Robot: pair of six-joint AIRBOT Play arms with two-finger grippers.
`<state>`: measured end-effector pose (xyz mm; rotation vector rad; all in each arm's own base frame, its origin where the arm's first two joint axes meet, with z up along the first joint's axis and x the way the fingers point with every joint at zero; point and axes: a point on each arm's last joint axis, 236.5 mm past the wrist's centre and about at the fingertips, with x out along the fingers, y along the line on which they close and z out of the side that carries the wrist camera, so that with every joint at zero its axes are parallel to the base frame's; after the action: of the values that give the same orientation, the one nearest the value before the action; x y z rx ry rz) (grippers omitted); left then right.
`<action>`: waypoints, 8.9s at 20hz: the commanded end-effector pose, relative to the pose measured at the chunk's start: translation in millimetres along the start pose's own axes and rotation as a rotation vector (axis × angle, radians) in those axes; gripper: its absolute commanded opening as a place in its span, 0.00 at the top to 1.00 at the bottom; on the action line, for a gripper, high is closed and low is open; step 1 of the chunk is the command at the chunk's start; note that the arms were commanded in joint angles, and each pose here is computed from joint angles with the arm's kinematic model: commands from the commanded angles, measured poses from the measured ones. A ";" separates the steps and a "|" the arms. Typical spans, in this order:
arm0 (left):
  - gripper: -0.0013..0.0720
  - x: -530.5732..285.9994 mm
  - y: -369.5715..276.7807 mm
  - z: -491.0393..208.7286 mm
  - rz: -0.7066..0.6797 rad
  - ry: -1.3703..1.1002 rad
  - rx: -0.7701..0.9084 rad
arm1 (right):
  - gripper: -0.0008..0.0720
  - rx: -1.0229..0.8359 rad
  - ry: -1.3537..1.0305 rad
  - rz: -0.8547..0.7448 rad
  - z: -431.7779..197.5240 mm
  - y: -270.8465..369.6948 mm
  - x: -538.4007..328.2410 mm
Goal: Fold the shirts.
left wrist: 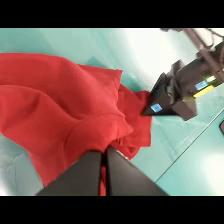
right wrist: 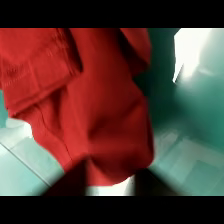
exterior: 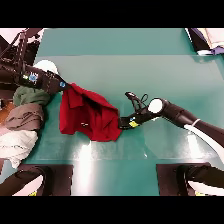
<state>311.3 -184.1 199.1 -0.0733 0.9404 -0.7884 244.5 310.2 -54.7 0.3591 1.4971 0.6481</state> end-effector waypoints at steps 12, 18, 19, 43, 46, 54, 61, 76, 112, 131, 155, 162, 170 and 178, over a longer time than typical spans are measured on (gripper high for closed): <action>0.95 -151.9 -77.8 130.2 0.091 -0.535 0.234 | 0.97 -0.212 -0.957 0.122 69.2 83.2 -364.7; 0.95 -214.7 -120.9 144.0 0.108 -0.685 0.343 | 0.97 -0.223 -1.300 -0.112 5.3 84.2 -509.7; 0.95 -217.3 -123.2 143.7 0.106 -0.690 0.346 | 0.97 -0.209 -1.341 -0.170 -5.2 82.0 -524.8; 0.95 53.4 104.6 -48.4 0.288 0.020 -0.245 | 0.97 -0.161 -0.619 -0.125 161.1 3.1 -272.8; 0.95 65.4 123.0 -114.6 0.349 0.215 -0.283 | 0.97 -0.182 -0.473 -0.106 163.0 8.0 -183.2; 0.15 38.2 113.4 -82.4 0.371 0.167 -0.311 | 0.95 -0.253 -0.366 -0.082 152.4 36.9 -110.3; 0.15 66.0 18.9 -0.6 -0.062 -0.057 -0.288 | 0.12 -0.245 -0.492 -0.083 141.4 38.3 -206.8; 0.04 269.0 -37.8 6.7 0.038 0.094 0.045 | 0.14 -0.196 -0.671 -0.156 84.5 18.9 -337.3; 0.95 160.3 39.2 70.0 0.279 0.180 0.188 | 0.18 0.181 -0.125 -0.386 31.9 -229.1 -153.8; 0.95 -45.0 -25.4 183.0 0.426 -0.379 0.345 | 0.97 -0.133 -0.965 -0.426 117.3 -68.7 -410.2; 0.95 -131.5 -35.1 77.7 0.472 -0.320 0.280 | 0.97 0.062 -0.818 -0.693 27.3 -40.2 -520.9; 0.95 44.9 119.2 94.4 0.640 -0.087 0.182 | 0.97 0.156 -0.427 -0.644 108.2 -173.2 -355.6; 0.55 89.0 198.5 114.0 0.528 -0.234 -0.076 | 0.96 0.136 -0.568 -0.647 157.2 -219.2 -317.4; 0.34 34.2 228.1 34.4 0.568 0.092 -0.272 | 0.20 0.170 -0.691 -0.640 164.4 -202.1 -362.6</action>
<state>520.2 -76.7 133.6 0.0127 0.8610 -0.1697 461.4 -35.7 109.2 0.1603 0.9395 -0.1106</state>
